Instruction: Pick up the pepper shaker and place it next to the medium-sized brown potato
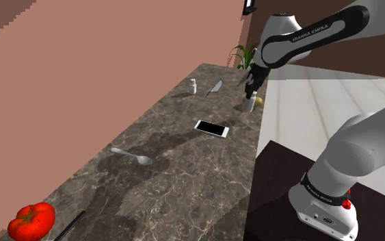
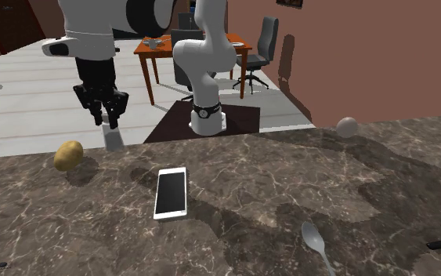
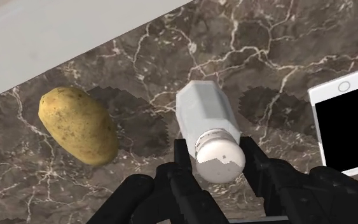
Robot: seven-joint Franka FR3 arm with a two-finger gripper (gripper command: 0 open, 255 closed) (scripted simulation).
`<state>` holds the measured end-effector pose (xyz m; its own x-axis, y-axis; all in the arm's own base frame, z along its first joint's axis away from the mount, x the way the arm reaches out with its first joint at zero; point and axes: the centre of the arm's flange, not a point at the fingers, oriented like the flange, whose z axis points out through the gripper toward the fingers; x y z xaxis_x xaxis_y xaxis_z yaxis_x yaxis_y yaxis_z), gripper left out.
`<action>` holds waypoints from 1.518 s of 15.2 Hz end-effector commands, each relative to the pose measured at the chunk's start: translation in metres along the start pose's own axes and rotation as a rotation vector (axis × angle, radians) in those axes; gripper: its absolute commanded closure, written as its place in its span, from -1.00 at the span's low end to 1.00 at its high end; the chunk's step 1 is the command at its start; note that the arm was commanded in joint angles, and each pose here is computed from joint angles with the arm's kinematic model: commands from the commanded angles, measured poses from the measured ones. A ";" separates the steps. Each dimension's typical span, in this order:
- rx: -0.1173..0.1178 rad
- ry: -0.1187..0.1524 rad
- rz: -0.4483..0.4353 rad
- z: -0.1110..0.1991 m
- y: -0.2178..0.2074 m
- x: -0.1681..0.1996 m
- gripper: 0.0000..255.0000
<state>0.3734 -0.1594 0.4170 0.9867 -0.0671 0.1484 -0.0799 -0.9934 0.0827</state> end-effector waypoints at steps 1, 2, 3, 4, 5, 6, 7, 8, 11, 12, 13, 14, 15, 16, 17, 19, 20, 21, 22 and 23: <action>0.000 0.001 0.000 0.011 -0.002 -0.002 1.00; 0.000 0.001 0.000 0.016 -0.002 -0.002 1.00; 0.000 0.001 0.000 0.021 -0.003 -0.003 1.00; 0.000 0.001 0.000 0.027 -0.003 -0.004 1.00; 0.000 0.001 0.000 0.032 -0.004 -0.005 1.00; 0.000 0.001 0.000 0.037 -0.004 -0.006 1.00; 0.000 0.001 0.000 0.044 -0.005 -0.007 1.00; 0.000 0.001 0.000 0.044 -0.005 -0.007 1.00; 0.000 0.001 0.000 0.044 -0.005 -0.007 1.00; 0.000 0.001 0.000 0.044 -0.005 -0.007 1.00; 0.000 0.001 0.000 0.044 -0.005 -0.007 1.00; 0.000 0.001 0.000 0.044 -0.005 -0.007 1.00; 0.000 0.001 0.000 0.044 -0.005 -0.007 1.00; 0.000 0.001 0.000 0.044 -0.005 -0.007 -1.00; 0.000 0.001 0.000 0.044 -0.005 -0.007 -1.00; 0.000 0.001 0.000 0.044 -0.005 -0.007 -1.00; 0.000 0.001 0.000 0.044 -0.005 -0.007 -1.00; 0.000 0.001 0.000 0.044 -0.005 -0.007 -1.00; 0.000 0.001 0.000 0.030 -0.005 -0.007 -1.00; 0.000 0.001 0.000 0.017 -0.005 -0.007 -1.00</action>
<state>0.3718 -0.1586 0.3893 0.9863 -0.0668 0.1508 -0.0800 -0.9933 0.0830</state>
